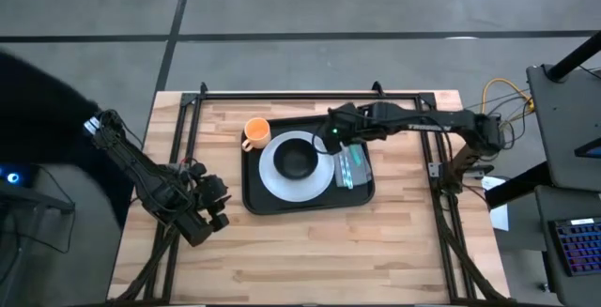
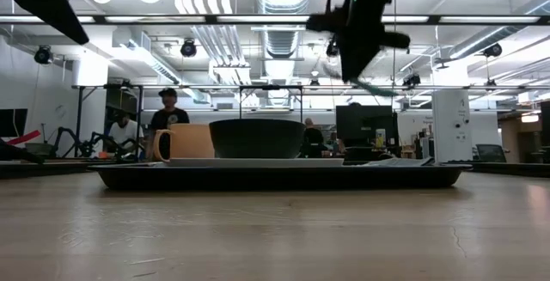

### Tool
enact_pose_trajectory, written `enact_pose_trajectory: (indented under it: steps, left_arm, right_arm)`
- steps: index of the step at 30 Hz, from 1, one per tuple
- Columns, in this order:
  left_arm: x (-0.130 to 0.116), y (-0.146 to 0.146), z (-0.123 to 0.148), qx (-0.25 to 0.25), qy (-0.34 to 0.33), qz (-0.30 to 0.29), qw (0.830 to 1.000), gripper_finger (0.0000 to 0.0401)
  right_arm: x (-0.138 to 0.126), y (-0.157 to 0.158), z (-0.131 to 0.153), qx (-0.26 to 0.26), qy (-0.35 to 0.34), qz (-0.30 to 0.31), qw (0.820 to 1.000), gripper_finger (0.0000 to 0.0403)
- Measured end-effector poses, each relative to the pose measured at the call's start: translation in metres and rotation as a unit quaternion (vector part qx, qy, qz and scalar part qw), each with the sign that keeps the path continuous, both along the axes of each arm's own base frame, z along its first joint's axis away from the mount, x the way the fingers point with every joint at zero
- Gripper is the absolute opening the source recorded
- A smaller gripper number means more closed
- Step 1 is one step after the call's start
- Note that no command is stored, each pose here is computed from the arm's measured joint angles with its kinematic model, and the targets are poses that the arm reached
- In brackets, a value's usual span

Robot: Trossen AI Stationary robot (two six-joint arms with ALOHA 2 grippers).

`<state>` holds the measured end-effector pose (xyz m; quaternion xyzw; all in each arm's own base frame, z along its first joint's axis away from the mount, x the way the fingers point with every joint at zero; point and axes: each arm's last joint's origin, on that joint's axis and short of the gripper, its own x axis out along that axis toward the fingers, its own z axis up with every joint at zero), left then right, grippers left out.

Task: Set up tray
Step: Put the blue spoon on the gray napkin to the right of the blue knife

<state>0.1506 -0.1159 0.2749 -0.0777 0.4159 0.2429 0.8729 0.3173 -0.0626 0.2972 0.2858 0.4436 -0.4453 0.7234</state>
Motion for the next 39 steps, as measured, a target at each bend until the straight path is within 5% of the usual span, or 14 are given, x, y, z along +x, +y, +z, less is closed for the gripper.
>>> enact_pose_trajectory:
  steps: [19, 39]
  left_arm:
    - [0.000, 0.000, 0.000, 0.002, 0.001, -0.004, 1.000, 0.0098]
    - [0.000, 0.000, 0.000, 0.002, 0.002, -0.004, 1.000, 0.0098]
  right_arm:
    - [-0.025, -0.018, -0.118, 0.073, -0.024, -0.111, 0.991, 0.0020]
    - [-0.041, -0.020, -0.149, 0.089, -0.026, -0.142, 0.986, 0.0020]
